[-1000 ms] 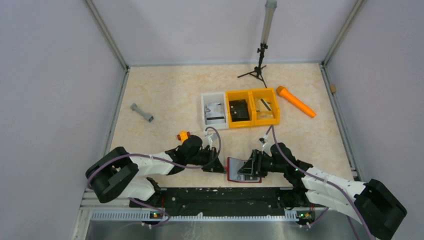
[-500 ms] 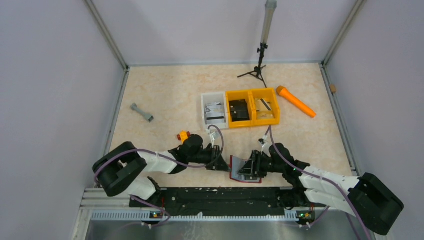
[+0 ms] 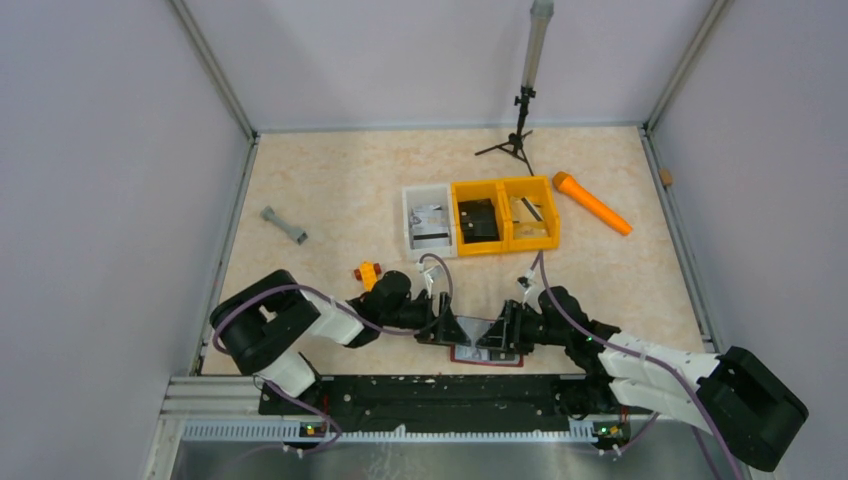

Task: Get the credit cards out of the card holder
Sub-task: Remove the credit card from the card holder.

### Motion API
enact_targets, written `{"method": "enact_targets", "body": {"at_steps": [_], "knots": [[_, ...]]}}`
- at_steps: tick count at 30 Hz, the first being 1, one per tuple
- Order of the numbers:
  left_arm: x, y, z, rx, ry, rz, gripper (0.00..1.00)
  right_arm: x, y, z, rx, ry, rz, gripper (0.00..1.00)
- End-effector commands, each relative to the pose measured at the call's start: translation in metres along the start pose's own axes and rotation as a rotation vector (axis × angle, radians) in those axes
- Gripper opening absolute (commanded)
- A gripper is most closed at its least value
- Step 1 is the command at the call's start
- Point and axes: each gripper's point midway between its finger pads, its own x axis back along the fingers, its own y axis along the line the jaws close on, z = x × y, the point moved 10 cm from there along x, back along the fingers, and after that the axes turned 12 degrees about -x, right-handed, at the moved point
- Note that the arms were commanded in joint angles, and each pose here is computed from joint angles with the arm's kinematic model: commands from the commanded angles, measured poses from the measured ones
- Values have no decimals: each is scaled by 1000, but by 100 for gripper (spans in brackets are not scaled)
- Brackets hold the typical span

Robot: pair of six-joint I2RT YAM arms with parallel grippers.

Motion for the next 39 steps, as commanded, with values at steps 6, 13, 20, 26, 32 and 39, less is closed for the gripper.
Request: {"method": "enact_targets", "body": {"at_steps": [6,13,20,26,32,39], "knots": [[-9,-15,-15,-35,-100,169,77,0,-10,1,26,-23,45,52],[-15,-10,-15,-12,-82,133,69,0,-10,1,25,-20,46,51],[-16,-7,-15,-22,-63,96,45,1,-9,1,25,-25,48,50],[-18,-4,-14,-10,-57,82,33,4,-7,1,26,-41,37,50],[-17,-2,-13,-7,-57,56,12,6,-6,1,29,-49,34,50],[-13,-4,-14,-10,-101,81,0,12,5,-3,52,-86,8,56]]}}
